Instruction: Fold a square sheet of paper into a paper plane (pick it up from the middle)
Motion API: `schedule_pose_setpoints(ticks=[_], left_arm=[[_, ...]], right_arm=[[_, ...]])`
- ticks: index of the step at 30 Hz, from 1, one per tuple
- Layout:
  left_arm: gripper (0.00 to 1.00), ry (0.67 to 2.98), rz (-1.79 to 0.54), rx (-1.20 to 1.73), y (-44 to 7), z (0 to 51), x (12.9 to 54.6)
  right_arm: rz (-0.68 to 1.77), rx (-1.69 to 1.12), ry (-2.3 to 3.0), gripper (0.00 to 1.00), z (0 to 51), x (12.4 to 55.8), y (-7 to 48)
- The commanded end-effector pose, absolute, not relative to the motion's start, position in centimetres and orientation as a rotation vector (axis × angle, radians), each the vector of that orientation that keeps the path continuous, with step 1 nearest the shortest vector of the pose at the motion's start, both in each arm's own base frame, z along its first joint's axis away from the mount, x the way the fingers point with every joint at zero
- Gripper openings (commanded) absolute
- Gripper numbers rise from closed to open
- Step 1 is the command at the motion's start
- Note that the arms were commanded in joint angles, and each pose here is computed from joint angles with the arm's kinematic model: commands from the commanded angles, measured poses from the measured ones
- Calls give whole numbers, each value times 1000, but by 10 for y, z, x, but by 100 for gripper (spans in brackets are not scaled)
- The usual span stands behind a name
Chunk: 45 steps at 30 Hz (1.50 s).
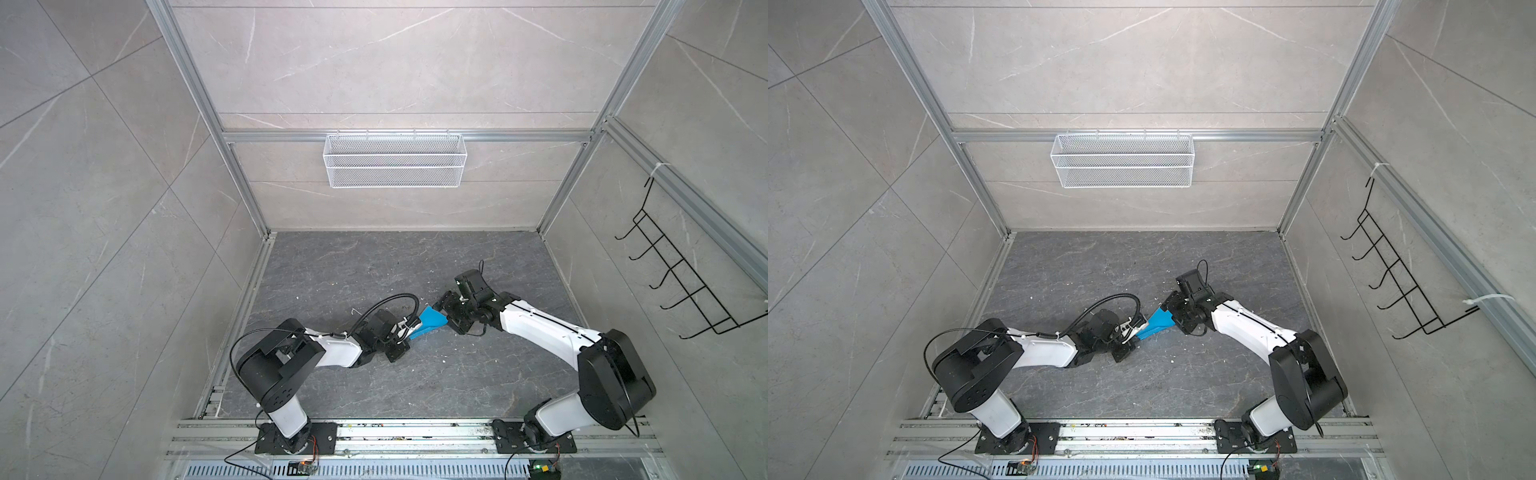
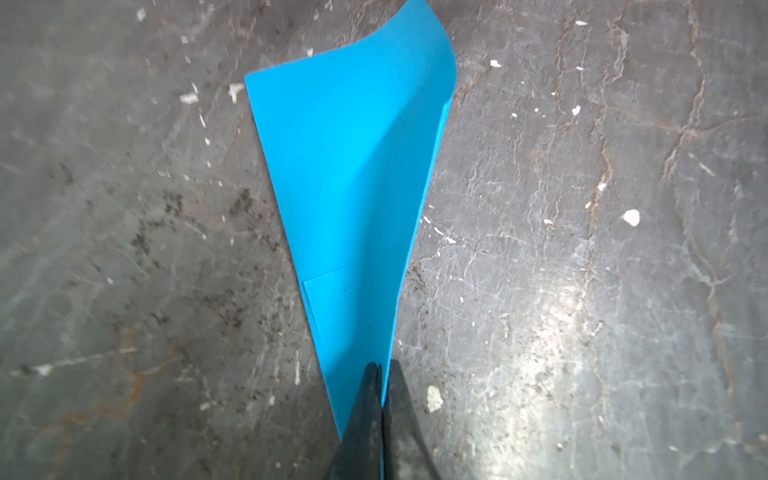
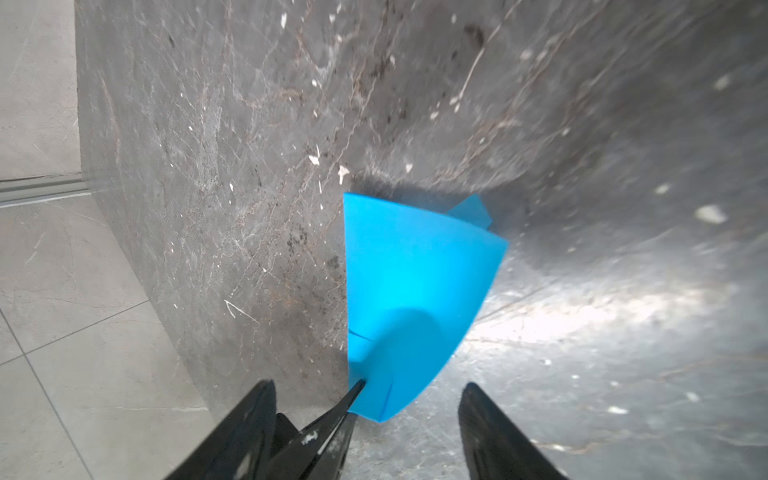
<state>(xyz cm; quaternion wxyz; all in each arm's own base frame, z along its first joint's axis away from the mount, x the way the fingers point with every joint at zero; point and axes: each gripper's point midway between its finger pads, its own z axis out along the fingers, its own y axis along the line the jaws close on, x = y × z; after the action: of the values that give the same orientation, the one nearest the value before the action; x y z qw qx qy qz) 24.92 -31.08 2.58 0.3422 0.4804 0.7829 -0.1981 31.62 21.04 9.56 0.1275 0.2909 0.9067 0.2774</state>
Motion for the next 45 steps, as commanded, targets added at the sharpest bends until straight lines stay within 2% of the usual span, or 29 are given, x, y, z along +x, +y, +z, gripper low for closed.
schedule_pose_setpoints(ticks=[1, 18, 27, 32, 36, 40, 45], left_arm=[[0, 2128, -606, 1171, -318, 36, 246], [0, 2329, -716, 1067, -321, 15, 236], [0, 2408, -728, 999, -317, 6, 235], [0, 2485, -799, 852, -308, 0, 236], [0, 2526, -887, 717, -302, -2, 238], [0, 2549, -931, 649, -302, -4, 238], [0, 2577, -934, 611, -301, -9, 238]], right_arm=[[731, 763, 2636, 73, 94, 313, 197], [719, 746, 2645, 73, 90, 303, 190], [804, 639, 2678, 72, 86, 302, 204], [942, 343, 2574, 66, 91, 304, 220], [1159, 142, 2479, 60, 96, 299, 246], [1311, 81, 2424, 54, 92, 296, 264], [1340, 41, 2429, 50, 80, 295, 278]])
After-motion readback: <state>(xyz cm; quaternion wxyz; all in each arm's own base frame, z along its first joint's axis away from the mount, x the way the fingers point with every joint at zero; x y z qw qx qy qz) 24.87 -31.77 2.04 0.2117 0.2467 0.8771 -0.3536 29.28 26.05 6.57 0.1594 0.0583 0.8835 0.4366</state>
